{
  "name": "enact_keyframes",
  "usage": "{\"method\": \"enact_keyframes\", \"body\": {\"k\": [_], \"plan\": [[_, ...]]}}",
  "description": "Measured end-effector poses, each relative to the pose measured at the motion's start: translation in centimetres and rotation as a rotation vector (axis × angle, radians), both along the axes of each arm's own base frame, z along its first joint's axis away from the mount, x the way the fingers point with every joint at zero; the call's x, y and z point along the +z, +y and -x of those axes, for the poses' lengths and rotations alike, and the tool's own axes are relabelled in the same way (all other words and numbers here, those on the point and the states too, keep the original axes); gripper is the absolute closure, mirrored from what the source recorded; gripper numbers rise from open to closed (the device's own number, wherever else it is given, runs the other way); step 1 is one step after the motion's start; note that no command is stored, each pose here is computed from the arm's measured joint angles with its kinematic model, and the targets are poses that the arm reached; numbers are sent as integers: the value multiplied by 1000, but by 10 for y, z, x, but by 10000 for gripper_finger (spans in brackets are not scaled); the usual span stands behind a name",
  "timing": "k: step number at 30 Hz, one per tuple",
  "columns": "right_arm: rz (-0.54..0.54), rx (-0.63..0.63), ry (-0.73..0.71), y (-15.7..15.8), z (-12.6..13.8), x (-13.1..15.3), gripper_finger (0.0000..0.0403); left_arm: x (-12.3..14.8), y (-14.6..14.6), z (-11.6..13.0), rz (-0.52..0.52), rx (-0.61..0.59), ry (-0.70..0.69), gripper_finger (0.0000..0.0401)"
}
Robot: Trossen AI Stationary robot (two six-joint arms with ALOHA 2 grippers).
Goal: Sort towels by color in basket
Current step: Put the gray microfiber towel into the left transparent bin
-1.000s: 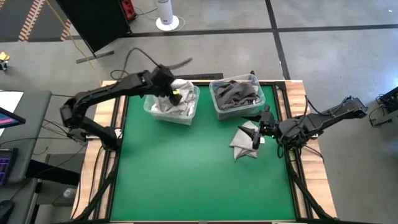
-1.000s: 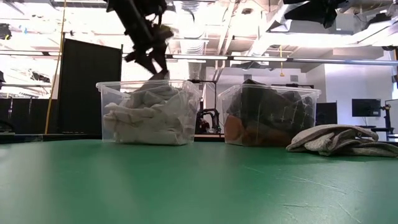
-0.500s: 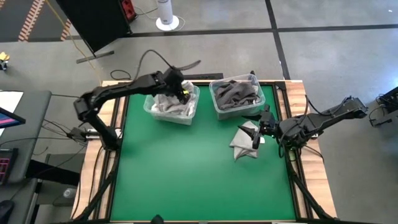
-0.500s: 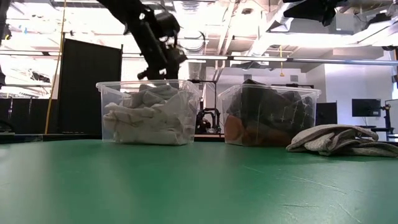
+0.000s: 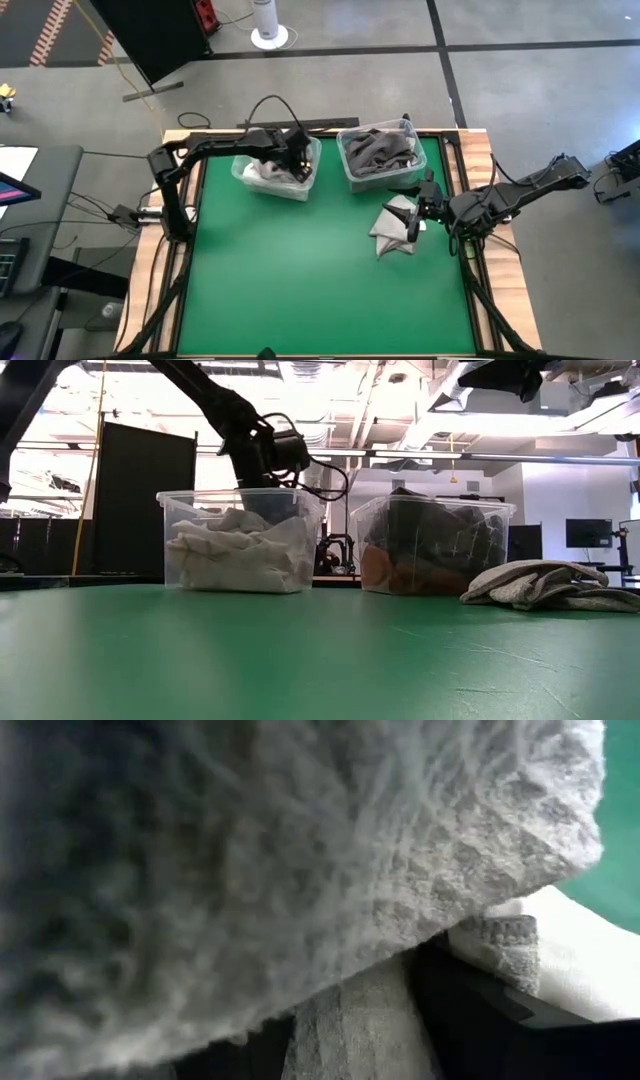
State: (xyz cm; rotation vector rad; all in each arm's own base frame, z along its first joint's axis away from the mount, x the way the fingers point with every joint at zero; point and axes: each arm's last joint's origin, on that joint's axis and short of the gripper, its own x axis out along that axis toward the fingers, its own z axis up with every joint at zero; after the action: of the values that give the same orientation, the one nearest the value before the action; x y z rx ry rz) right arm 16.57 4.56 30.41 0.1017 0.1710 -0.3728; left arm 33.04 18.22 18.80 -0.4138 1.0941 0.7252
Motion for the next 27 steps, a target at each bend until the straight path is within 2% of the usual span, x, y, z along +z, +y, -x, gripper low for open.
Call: {"method": "enact_keyframes", "body": {"k": [3,7,19,24,27], "plan": [[1,0,2,0,0,0,131,0,-3,-1,-6,-24,11,207],[-5,-3,11,0,0,-1,131,16,-6,5,-33,-29,-11,207],[-13,-9,12,-1,0,-2,131,106,-21,48,-179,12,-198,207],[-13,-9,12,-1,0,-2,131,134,-23,69,-231,46,-278,207],[-13,-9,12,-1,0,-2,131,142,-23,77,-248,63,-301,207]]}}
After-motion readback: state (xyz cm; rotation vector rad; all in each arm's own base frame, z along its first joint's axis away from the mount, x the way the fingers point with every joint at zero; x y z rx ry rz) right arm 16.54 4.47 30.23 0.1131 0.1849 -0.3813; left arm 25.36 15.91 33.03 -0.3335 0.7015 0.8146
